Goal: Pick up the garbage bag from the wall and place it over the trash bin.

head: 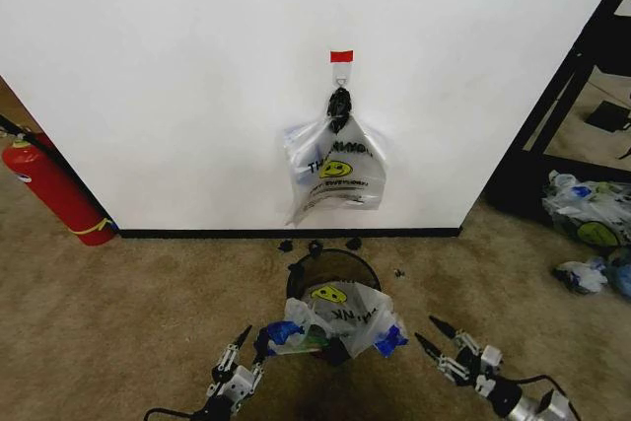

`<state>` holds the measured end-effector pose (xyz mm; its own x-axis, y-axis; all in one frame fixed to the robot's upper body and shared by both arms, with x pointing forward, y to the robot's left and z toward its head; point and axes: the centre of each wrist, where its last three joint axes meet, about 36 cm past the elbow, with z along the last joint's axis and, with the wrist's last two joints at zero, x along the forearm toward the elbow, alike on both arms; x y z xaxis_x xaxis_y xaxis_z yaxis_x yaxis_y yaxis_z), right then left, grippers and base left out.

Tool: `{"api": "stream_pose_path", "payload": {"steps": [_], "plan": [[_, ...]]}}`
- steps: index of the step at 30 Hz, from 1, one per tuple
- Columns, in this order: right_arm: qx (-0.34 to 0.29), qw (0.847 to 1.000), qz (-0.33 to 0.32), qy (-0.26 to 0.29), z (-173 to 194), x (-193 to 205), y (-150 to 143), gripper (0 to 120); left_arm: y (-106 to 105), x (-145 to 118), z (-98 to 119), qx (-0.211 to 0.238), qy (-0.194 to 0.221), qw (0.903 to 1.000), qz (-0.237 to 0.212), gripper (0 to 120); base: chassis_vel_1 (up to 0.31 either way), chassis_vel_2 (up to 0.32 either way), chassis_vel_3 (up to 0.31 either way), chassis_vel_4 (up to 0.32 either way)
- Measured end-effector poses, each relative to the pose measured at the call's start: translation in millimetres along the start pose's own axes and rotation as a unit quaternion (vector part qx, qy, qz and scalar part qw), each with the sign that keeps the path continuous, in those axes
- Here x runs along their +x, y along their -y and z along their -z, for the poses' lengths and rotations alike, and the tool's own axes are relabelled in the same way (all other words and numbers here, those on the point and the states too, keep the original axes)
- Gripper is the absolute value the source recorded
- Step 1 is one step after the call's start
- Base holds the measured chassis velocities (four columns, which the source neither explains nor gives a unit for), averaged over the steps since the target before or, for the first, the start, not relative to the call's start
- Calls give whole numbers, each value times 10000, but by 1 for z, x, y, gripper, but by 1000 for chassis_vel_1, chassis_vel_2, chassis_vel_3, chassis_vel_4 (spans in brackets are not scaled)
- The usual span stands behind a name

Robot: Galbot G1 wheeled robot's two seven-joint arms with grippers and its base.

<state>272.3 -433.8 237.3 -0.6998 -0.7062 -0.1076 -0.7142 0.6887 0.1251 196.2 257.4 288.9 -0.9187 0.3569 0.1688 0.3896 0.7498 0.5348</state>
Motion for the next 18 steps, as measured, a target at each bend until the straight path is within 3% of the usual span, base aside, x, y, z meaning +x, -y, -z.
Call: {"api": "stream_pose_path", "payload": {"steps": [7, 13, 18], "plan": [[340, 9978, 485, 292, 37, -10, 37, 100, -25, 23, -2, -332, 114, 9991, -230, 95, 0, 0, 0, 0], [371, 9960, 530, 614, 40, -32, 37, 100, -35, 25, 1, -269, 364, 9967, -678, 100, 0, 0, 0, 0], [288, 9954, 573, 718, 32, -43, 30, 100, -34, 8, -13, -84, 519, 9914, -1194, 100, 0, 0, 0, 0]]}}
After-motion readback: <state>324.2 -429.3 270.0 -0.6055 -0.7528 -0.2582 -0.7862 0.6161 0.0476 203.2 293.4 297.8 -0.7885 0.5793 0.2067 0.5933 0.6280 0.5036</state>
